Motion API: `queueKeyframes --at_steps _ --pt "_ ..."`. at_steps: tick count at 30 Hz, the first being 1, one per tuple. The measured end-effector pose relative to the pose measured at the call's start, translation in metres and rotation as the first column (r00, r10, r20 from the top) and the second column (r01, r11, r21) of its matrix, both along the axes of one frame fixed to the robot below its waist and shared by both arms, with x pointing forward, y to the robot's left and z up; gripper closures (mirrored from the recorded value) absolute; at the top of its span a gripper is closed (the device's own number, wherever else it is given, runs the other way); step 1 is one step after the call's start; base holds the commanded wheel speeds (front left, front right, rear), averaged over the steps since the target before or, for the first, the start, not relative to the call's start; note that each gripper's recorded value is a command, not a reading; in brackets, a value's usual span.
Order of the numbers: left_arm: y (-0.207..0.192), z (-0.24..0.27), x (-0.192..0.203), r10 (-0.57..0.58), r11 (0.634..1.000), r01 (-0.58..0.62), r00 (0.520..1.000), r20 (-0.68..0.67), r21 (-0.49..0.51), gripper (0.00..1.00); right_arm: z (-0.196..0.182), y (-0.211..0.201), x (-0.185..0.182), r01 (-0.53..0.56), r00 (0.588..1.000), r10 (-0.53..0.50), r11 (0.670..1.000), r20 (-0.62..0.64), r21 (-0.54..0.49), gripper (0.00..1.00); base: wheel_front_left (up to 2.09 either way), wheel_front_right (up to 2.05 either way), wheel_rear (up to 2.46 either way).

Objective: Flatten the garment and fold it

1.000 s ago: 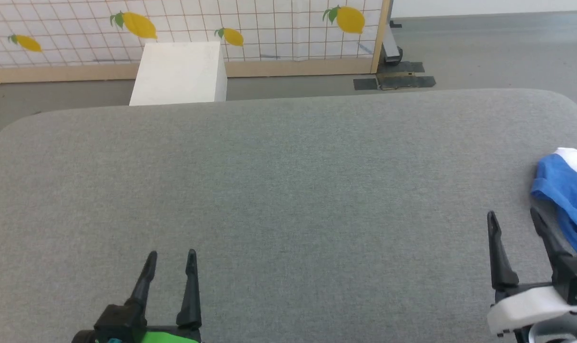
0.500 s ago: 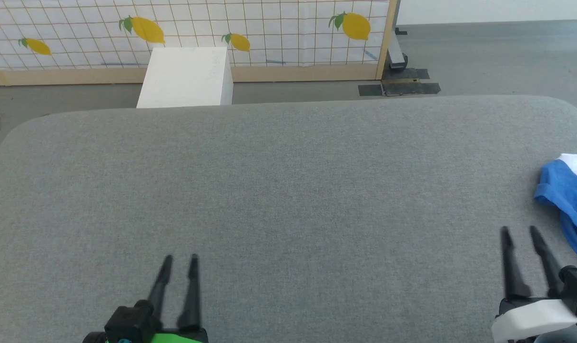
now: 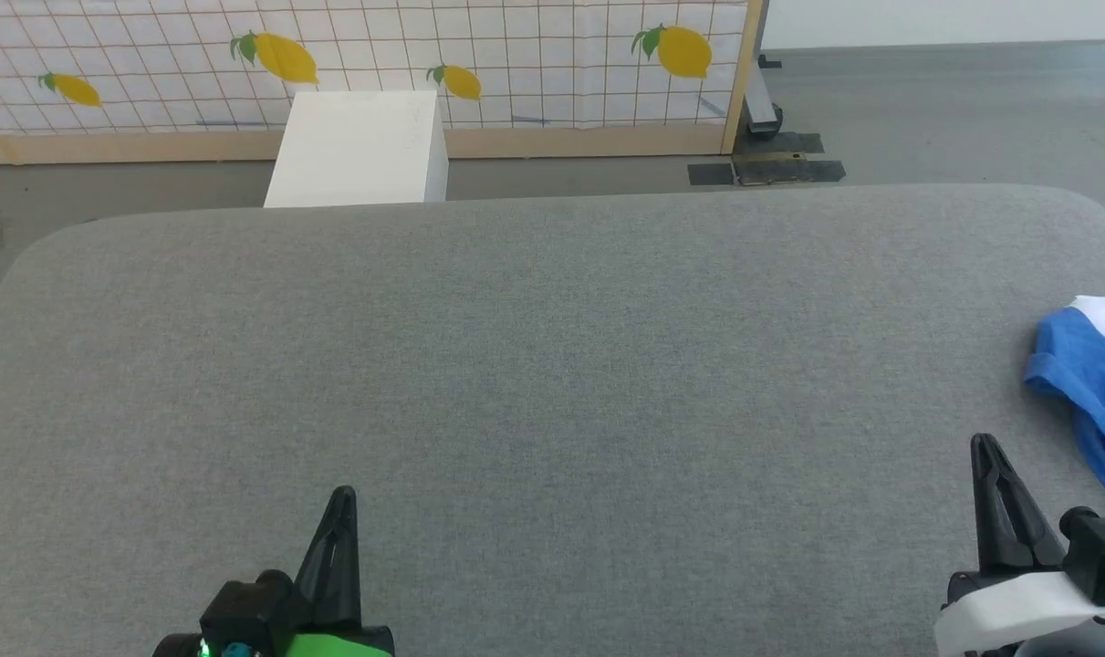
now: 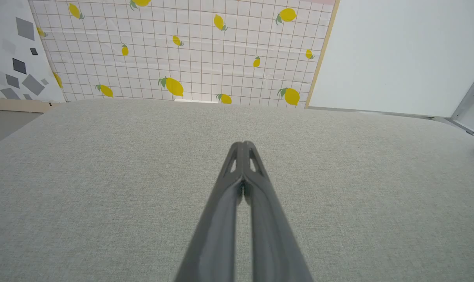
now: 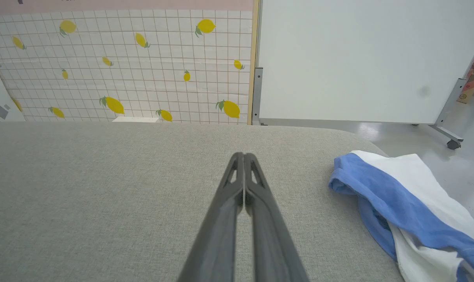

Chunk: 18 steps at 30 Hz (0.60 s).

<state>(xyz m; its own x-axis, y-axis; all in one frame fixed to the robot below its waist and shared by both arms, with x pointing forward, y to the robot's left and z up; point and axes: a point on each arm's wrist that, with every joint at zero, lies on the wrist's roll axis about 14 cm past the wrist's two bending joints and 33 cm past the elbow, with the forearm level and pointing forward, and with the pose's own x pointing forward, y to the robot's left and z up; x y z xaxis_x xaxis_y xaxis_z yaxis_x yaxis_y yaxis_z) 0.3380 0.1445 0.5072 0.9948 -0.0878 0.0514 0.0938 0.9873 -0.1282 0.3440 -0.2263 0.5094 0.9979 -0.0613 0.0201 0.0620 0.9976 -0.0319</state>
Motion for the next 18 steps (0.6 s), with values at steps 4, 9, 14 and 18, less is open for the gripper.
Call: queueKeyframes --at_steps 4,9,14,18 --pt "0.0013 -0.0008 0.0004 0.003 1.000 -0.003 1.000 -0.005 0.003 1.00 -0.0003 0.0018 0.0004 -0.005 1.000 0.005 1.000 -0.003 0.000 1.00 0.00 0.00 0.00" --pt "0.0026 -0.0009 0.0017 0.008 1.000 -0.008 1.000 -0.010 0.009 1.00 -0.0006 0.0046 0.0011 -0.013 1.000 0.013 1.000 -0.007 0.001 1.00 0.00 0.00 0.00" --pt "0.0033 -0.0007 0.0029 0.007 1.000 -0.007 1.000 -0.014 0.015 1.00 -0.0001 0.0078 0.0023 -0.023 1.000 0.023 1.000 -0.008 0.002 1.00 0.00 0.00 0.00" --pt "0.0056 -0.0005 0.0038 0.013 0.999 -0.012 1.000 -0.014 0.035 1.00 -0.0006 0.0101 0.0029 -0.030 0.999 0.030 1.000 -0.014 0.003 1.00 0.00 0.00 0.00"
